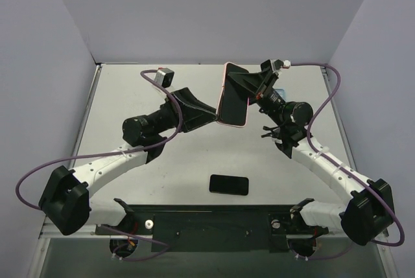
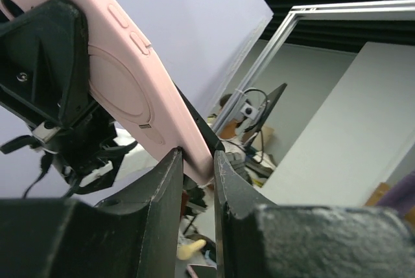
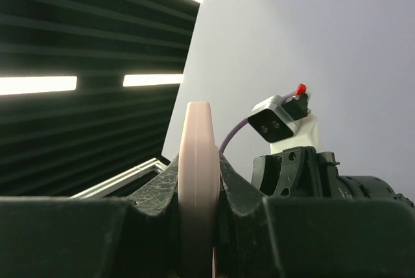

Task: Take the phone out of the phone case
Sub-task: Remove the phone case from the phone.

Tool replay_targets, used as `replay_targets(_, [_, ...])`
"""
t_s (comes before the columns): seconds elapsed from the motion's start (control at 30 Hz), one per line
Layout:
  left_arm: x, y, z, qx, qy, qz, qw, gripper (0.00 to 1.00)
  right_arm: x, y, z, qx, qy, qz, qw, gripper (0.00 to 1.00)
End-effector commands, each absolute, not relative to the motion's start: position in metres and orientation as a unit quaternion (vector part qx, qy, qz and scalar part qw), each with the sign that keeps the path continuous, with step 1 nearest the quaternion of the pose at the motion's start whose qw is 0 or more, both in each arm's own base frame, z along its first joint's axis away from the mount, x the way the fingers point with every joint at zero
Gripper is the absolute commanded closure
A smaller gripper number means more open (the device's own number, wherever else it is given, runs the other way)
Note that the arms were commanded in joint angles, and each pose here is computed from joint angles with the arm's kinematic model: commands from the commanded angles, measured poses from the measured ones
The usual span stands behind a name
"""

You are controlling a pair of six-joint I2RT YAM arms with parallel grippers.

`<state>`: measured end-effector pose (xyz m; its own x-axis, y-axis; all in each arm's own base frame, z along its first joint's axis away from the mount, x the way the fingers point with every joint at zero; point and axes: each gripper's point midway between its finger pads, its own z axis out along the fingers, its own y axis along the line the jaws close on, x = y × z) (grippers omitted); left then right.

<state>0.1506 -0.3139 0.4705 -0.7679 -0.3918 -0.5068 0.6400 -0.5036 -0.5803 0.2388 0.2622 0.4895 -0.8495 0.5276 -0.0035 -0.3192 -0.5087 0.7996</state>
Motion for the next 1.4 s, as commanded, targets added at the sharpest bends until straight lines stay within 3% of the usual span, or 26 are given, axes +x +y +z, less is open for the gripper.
replay_targets(0.0, [0.173, -0.327, 0.44, 0.183, 0.439, -0.789, 0.389, 1.0, 0.186, 0.243, 0.541, 0.049, 0.342, 0.912, 0.22, 1.0])
replay_targets(0.17, [0.206, -0.335, 0.4, 0.156, 0.538, -0.711, 0.424, 1.0, 0.183, 0.235, 0.549, 0.052, 0.312, 0.926, 0.207, 1.0])
replay_targets(0.33, [0.262, -0.322, 0.327, 0.106, 0.722, -0.499, 0.467, 1.0, 0.184, 0.229, 0.554, 0.059, 0.297, 0.93, 0.209, 1.0])
replay_targets(0.47, [0.28, -0.295, 0.278, 0.075, 0.798, -0.375, 0.466, 1.0, 0.185, 0.225, 0.559, 0.058, 0.278, 0.937, 0.204, 1.0])
replay_targets(0.63, [0.284, -0.279, 0.269, 0.066, 0.805, -0.338, 0.483, 1.0, 0.192, 0.22, 0.557, 0.069, 0.271, 0.937, 0.211, 1.0])
replay_targets(1.03, [0.264, -0.287, 0.234, 0.077, 0.82, -0.366, 0.434, 1.0, 0.186, 0.203, 0.579, 0.058, 0.243, 0.939, 0.237, 1.0])
replay_targets(1.23, [0.252, -0.298, 0.265, 0.105, 0.792, -0.421, 0.428, 1.0, 0.196, 0.205, 0.566, 0.063, 0.262, 0.927, 0.26, 1.0])
replay_targets(1.3, [0.248, -0.294, 0.285, 0.096, 0.775, -0.439, 0.444, 0.88, 0.209, 0.211, 0.55, 0.07, 0.298, 0.901, 0.308, 1.0])
replay_targets(1.33, [0.25, -0.291, 0.298, 0.08, 0.762, -0.45, 0.46, 0.71, 0.217, 0.214, 0.542, 0.088, 0.321, 0.886, 0.322, 1.0])
replay_targets(1.37, [0.245, -0.284, 0.311, 0.071, 0.745, -0.462, 0.477, 0.62, 0.226, 0.218, 0.53, 0.093, 0.341, 0.868, 0.35, 1.0])
